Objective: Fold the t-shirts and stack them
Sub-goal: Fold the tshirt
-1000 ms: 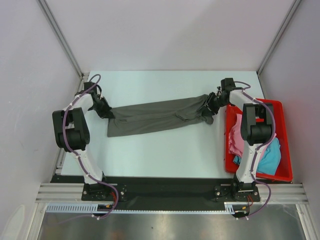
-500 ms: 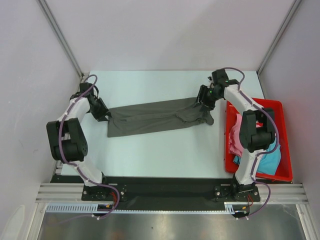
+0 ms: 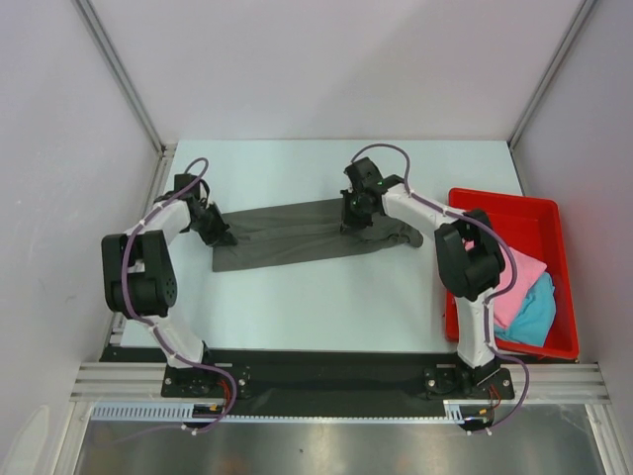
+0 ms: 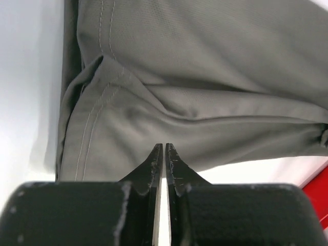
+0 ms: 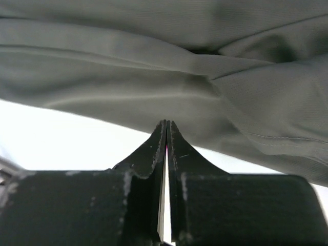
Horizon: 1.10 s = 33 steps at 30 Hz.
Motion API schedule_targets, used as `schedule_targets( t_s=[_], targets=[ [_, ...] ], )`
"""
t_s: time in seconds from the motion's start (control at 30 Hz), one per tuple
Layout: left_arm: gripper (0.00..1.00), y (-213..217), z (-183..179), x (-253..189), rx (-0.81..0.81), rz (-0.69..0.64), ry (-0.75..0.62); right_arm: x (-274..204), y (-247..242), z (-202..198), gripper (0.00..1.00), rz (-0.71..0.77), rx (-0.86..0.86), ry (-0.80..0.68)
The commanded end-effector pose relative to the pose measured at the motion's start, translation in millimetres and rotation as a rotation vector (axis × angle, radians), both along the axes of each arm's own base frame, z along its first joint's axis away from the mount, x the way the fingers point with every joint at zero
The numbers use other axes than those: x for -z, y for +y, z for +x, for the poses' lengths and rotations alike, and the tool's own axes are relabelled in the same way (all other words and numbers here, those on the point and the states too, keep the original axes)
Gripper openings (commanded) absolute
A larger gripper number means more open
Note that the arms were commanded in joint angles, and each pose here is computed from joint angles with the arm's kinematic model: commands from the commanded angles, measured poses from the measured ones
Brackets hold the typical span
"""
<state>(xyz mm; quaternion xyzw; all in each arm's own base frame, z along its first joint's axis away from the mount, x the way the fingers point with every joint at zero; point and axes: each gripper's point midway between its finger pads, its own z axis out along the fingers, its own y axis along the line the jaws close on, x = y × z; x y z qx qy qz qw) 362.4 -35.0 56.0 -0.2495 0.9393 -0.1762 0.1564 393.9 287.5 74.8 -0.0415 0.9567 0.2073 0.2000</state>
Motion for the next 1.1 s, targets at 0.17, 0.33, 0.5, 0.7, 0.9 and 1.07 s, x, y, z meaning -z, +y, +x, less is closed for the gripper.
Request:
schedule_targets(
  t_s=[0.17, 0.33, 0.5, 0.7, 0.9, 1.07],
  targets=[
    [0.07, -5, 13, 22, -0.010, -0.048, 0.024, 19, -12, 26, 0.00, -0.110, 0.096, -0.071],
    [0.06, -4, 8, 32, -0.021, -0.047, 0.057, 28, -4, 34, 0.00, -0.107, 0.088, -0.089],
    [0.05, -2, 0, 40, -0.025, -0.040, 0.087, 25, -6, 51, 0.00, -0.130, 0.115, -0.141],
    [0.05, -1, -8, 44, -0.019, -0.032, 0.101, 25, -5, 69, 0.00, -0.143, 0.138, -0.184],
    [0.05, 3, -13, 45, -0.033, -0.017, 0.110, 28, -5, 82, 0.00, -0.150, 0.159, -0.190],
    [0.05, 12, -7, 30, -0.045, 0.029, 0.065, 34, -10, 87, 0.00, -0.146, 0.160, -0.174]
  ],
)
